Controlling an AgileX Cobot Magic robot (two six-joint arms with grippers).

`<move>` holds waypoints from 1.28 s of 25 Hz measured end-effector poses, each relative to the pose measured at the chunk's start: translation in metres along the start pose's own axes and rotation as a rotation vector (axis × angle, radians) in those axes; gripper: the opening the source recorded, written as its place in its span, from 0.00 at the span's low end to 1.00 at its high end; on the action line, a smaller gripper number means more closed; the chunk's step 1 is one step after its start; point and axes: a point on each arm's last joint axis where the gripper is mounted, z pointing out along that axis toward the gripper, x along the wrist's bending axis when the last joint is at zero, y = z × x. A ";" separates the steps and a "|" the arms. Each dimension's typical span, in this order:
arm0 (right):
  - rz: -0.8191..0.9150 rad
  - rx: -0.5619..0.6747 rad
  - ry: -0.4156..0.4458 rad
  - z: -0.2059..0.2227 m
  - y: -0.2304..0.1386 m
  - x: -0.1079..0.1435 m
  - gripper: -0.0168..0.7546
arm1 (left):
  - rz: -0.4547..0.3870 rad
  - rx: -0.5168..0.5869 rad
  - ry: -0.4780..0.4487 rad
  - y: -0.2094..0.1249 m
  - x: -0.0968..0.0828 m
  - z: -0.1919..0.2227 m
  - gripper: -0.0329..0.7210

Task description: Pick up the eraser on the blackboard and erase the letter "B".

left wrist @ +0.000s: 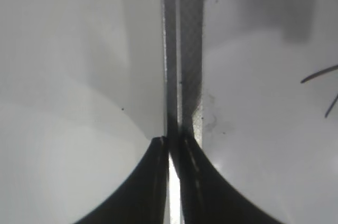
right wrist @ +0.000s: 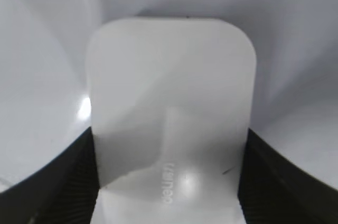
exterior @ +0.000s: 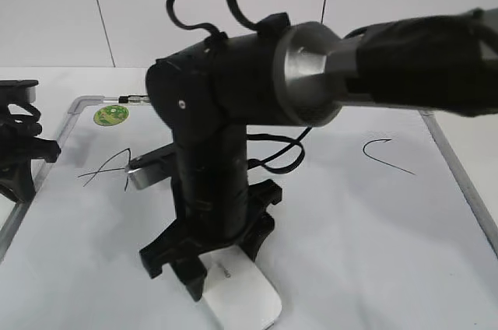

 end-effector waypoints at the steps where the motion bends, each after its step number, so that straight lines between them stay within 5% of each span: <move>1: 0.019 -0.002 -0.005 0.000 0.002 -0.007 0.71 | 0.000 0.000 0.000 0.000 0.000 0.000 0.10; 11: 0.278 -0.014 -0.014 -0.006 0.011 -0.115 0.71 | 0.000 0.000 0.000 0.000 0.000 0.000 0.10; 20: 0.287 -0.028 -0.034 -0.014 0.007 -0.123 0.71 | 0.000 0.000 0.000 0.000 0.000 0.000 0.10; 32: 0.379 -0.172 -0.030 -0.076 -0.016 -0.154 0.71 | 0.001 0.000 0.001 0.000 0.000 0.000 0.10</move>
